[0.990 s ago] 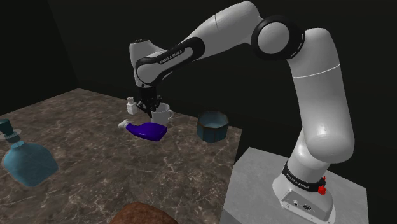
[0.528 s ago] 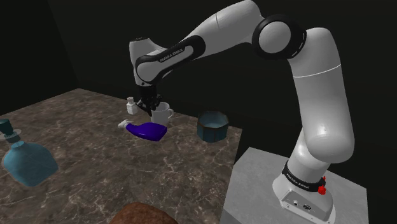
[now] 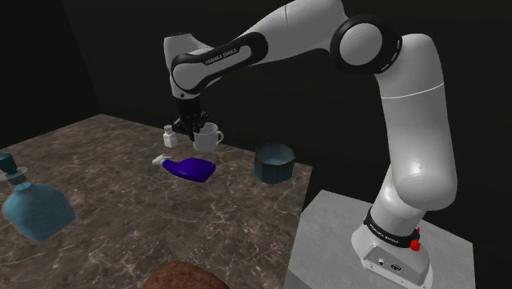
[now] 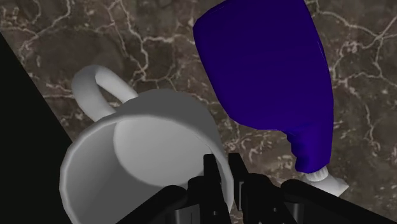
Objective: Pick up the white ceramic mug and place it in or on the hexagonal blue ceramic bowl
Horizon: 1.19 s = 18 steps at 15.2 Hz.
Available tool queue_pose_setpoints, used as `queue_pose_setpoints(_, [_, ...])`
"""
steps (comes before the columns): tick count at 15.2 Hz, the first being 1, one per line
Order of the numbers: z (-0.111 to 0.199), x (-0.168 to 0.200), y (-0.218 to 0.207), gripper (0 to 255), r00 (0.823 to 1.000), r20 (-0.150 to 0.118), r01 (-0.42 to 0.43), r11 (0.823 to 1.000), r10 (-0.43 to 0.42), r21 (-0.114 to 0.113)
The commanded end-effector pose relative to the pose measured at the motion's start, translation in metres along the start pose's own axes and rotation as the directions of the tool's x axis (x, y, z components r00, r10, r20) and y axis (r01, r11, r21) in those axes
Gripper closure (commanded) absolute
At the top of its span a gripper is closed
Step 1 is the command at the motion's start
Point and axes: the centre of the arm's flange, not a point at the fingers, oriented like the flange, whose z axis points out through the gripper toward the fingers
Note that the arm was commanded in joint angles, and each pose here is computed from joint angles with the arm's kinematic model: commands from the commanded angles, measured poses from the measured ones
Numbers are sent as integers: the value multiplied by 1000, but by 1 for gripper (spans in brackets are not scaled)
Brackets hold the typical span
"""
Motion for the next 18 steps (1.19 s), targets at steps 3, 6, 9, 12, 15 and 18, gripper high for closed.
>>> queue_pose_setpoints(3, [-21,1,1,255,1000,0,0,1000,0,0])
queue_pose_setpoints(6, [-37,2,2,255,1000,0,0,1000,0,0])
queue_pose_setpoints(9, [-52,3,3,255,1000,0,0,1000,0,0])
queue_pose_setpoints(12, [-68,3,4,255,1000,0,0,1000,0,0])
queue_pose_setpoints(15, [-84,4,4,255,1000,0,0,1000,0,0])
queue_pose_setpoints(18, [-100,5,5,255,1000,0,0,1000,0,0])
